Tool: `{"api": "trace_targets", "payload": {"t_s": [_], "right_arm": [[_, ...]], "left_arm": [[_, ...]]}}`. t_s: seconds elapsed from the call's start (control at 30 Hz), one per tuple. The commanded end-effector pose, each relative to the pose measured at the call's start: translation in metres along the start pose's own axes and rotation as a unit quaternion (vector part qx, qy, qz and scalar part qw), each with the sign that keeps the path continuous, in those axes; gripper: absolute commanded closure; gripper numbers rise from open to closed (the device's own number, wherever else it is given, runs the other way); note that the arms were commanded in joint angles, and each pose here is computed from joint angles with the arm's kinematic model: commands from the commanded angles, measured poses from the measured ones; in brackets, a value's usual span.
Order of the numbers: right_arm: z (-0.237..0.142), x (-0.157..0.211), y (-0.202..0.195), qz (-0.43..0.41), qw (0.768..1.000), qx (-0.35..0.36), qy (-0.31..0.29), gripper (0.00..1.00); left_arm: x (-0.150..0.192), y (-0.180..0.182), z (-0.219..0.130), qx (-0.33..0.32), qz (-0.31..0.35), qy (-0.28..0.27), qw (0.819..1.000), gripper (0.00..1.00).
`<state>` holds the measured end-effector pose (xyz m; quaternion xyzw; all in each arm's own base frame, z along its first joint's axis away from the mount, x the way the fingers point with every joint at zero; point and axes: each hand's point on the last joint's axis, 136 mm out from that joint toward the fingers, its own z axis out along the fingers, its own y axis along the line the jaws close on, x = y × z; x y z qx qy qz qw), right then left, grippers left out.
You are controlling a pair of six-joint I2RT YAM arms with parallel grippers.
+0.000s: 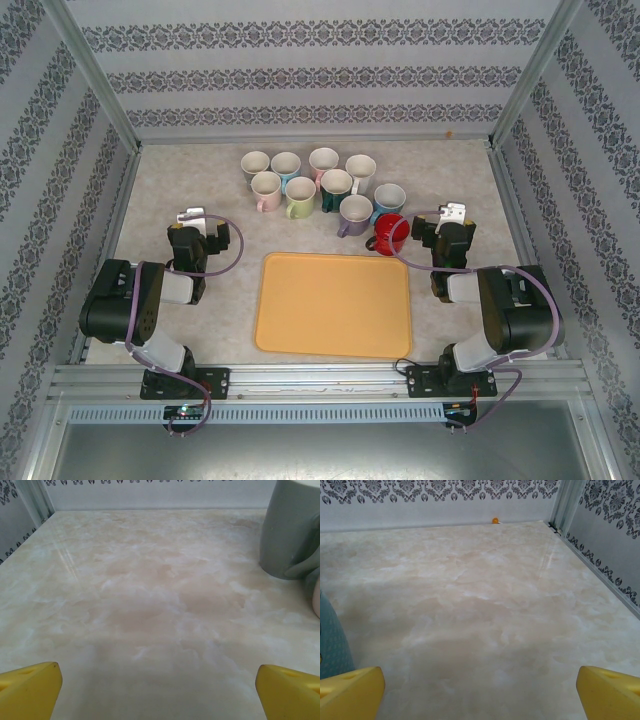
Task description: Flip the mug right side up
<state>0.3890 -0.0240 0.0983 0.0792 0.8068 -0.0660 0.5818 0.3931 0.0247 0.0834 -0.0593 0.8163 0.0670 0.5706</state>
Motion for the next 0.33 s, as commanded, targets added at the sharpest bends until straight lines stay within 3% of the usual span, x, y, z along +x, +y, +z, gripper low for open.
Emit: {"api": "trace_targets", "payload": {"t_s": [0.0, 0.3], "right_arm": [[-0.0016, -0.0100, 0.0058, -0.005, 1.000, -0.008, -0.017, 0.02], [-0.0017, -0.0101, 0.0058, -0.005, 1.000, -0.008, -0.017, 0.02]], "left_arm": [[-0.0073, -0.0004, 0.0010, 0.005, 0.004, -0.011, 1.000, 0.00], [-0.0067, -0.0013, 0.0012, 0.007, 0.005, -0.010, 1.000, 0.00]]}}
